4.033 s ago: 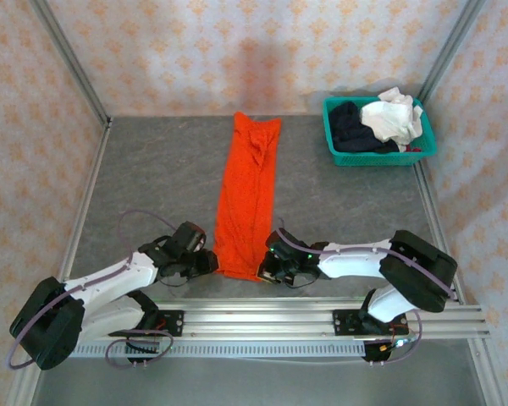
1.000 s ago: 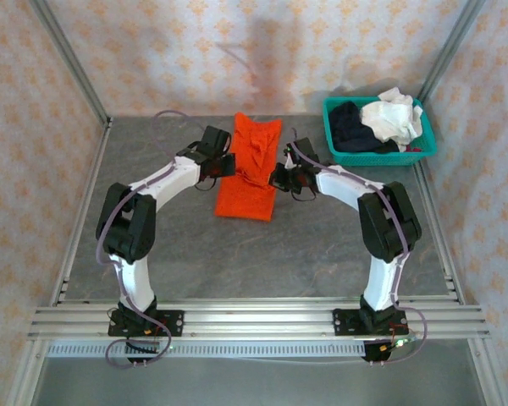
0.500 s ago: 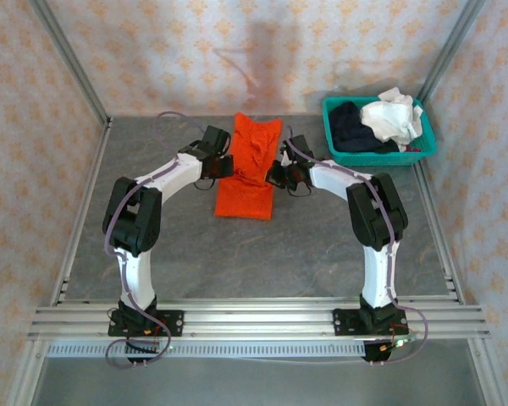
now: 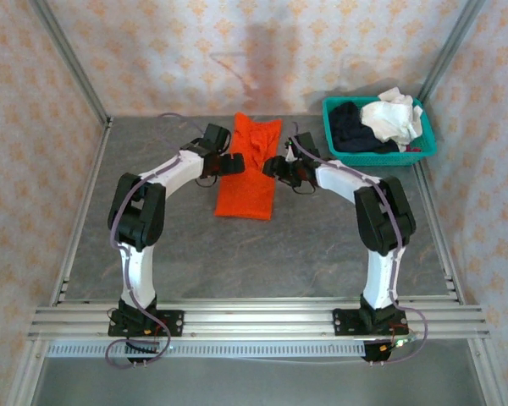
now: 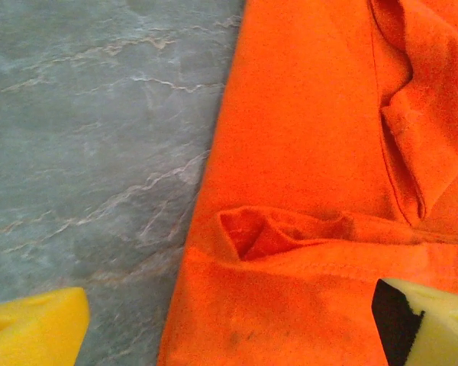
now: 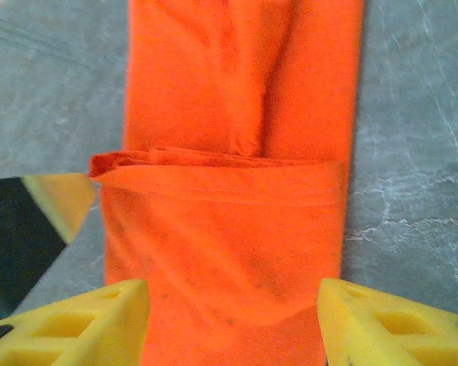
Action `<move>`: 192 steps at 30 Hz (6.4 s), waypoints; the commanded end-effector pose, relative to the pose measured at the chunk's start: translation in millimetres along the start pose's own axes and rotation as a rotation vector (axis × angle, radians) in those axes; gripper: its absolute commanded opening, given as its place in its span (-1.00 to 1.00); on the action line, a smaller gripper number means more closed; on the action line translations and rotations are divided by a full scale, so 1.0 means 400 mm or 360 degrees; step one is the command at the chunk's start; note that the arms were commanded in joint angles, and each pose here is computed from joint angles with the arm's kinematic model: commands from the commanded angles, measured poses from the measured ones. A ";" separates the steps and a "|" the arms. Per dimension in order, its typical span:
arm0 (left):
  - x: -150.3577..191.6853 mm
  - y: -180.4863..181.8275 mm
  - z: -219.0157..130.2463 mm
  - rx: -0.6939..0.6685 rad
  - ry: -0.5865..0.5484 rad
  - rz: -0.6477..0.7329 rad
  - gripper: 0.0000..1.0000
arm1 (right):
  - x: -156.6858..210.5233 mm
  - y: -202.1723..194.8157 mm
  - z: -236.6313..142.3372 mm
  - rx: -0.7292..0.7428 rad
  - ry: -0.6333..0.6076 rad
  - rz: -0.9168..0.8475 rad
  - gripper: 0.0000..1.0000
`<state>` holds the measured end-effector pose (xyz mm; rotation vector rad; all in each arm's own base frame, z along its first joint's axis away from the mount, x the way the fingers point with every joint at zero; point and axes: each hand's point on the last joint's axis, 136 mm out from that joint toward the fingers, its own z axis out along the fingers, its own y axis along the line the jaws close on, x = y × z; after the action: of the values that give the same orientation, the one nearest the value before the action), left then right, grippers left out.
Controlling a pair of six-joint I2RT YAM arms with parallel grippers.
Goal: Fold and stack the t-shirts
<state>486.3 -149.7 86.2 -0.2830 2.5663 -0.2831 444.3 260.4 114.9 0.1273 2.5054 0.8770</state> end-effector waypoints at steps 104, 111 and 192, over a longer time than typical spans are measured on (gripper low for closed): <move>0.175 0.108 -0.093 0.0250 0.0136 -0.0409 0.71 | 0.602 -0.040 -0.097 0.0219 0.0800 -0.2412 -1.00; 0.155 0.017 -0.068 0.0433 0.0144 -0.0423 0.75 | 0.685 -0.011 -0.207 -0.0012 0.0945 -0.2255 -1.00; 0.311 0.008 0.204 0.0486 0.0644 -0.0439 -1.00 | -0.106 0.095 -0.028 0.0757 0.0011 -0.2479 -1.00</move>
<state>458.2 -218.0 21.3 -0.3528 2.6154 -1.0965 448.0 275.4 135.9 -1.5146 1.9196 -0.2840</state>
